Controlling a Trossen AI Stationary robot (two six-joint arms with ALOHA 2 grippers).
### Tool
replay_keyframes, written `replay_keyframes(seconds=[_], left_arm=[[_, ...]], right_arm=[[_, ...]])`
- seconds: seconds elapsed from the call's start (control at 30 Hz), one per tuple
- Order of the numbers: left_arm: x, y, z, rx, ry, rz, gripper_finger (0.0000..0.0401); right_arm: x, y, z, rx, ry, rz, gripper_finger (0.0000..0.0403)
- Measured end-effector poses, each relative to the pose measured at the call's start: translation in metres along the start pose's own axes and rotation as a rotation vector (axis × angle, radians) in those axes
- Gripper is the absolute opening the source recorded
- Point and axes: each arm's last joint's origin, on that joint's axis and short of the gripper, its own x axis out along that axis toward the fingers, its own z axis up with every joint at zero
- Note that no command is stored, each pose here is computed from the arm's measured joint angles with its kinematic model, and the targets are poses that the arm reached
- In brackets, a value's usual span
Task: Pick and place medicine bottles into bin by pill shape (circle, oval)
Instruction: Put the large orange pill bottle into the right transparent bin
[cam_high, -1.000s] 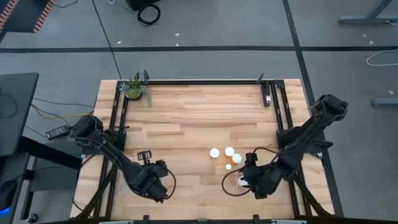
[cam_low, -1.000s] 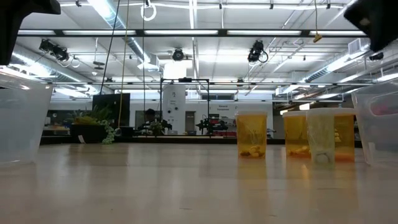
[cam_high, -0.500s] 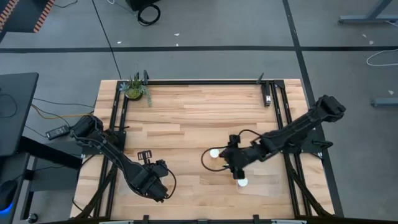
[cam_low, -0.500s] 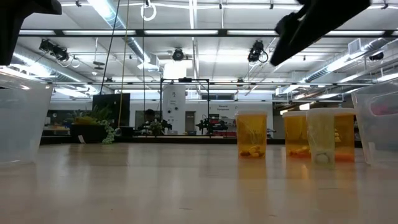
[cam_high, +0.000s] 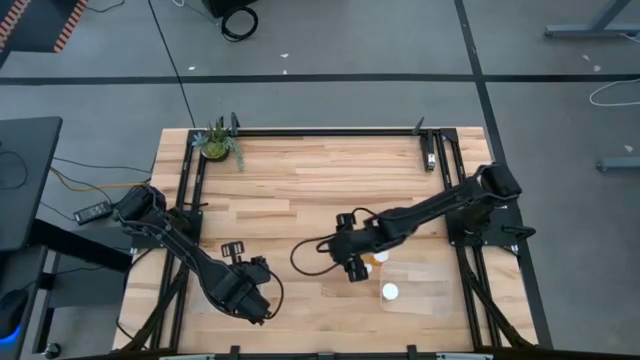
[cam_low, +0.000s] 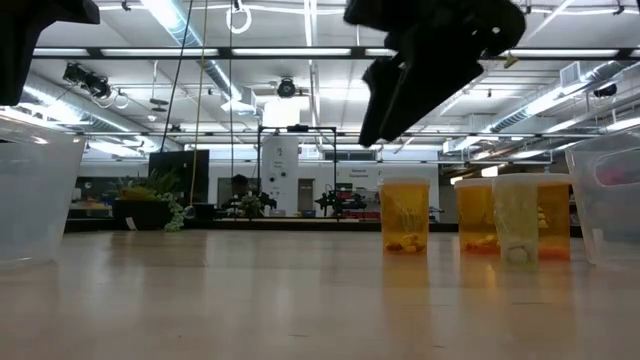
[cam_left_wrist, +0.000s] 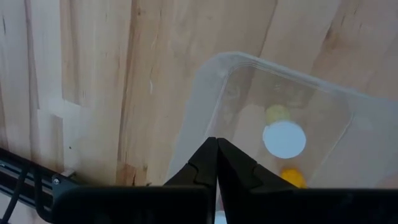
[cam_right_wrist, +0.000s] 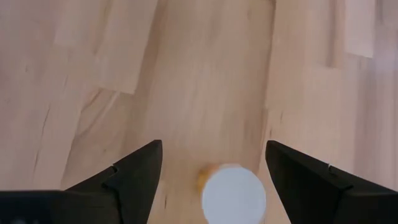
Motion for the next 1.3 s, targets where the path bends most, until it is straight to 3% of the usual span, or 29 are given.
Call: replay_keyframes(seconds=[0.23,0.57,0.93,1.03,1.17,1.3], left_arm=[[0.000,0.000,0.000,0.003,-0.001,-0.001,0.0024],[0.000,0.000,0.000,0.010,-0.001,0.000,0.0015],[0.000,0.000,0.000,0.009,-0.001,-0.001,0.0019],[0.000,0.000,0.000,0.009,-0.001,-0.001,0.0015],[0.000,0.000,0.000,0.002,-0.001,0.000,0.0016],[0.000,0.000,0.000,0.002,-0.001,0.000,0.0023]], right_arm=[[0.025,-0.021,-0.004,0.033,0.087,0.035,0.0294],[0.030,-0.019,-0.011,0.038,0.158,0.067,0.0292],[0.037,-0.018,-0.025,0.071,0.202,0.062,0.0218],[0.037,-0.018,-0.023,0.064,0.186,0.064,0.0213],[0.027,-0.015,-0.021,0.059,0.214,0.068,0.0227],[-0.008,-0.001,-0.012,0.054,0.143,0.103,0.0236]])
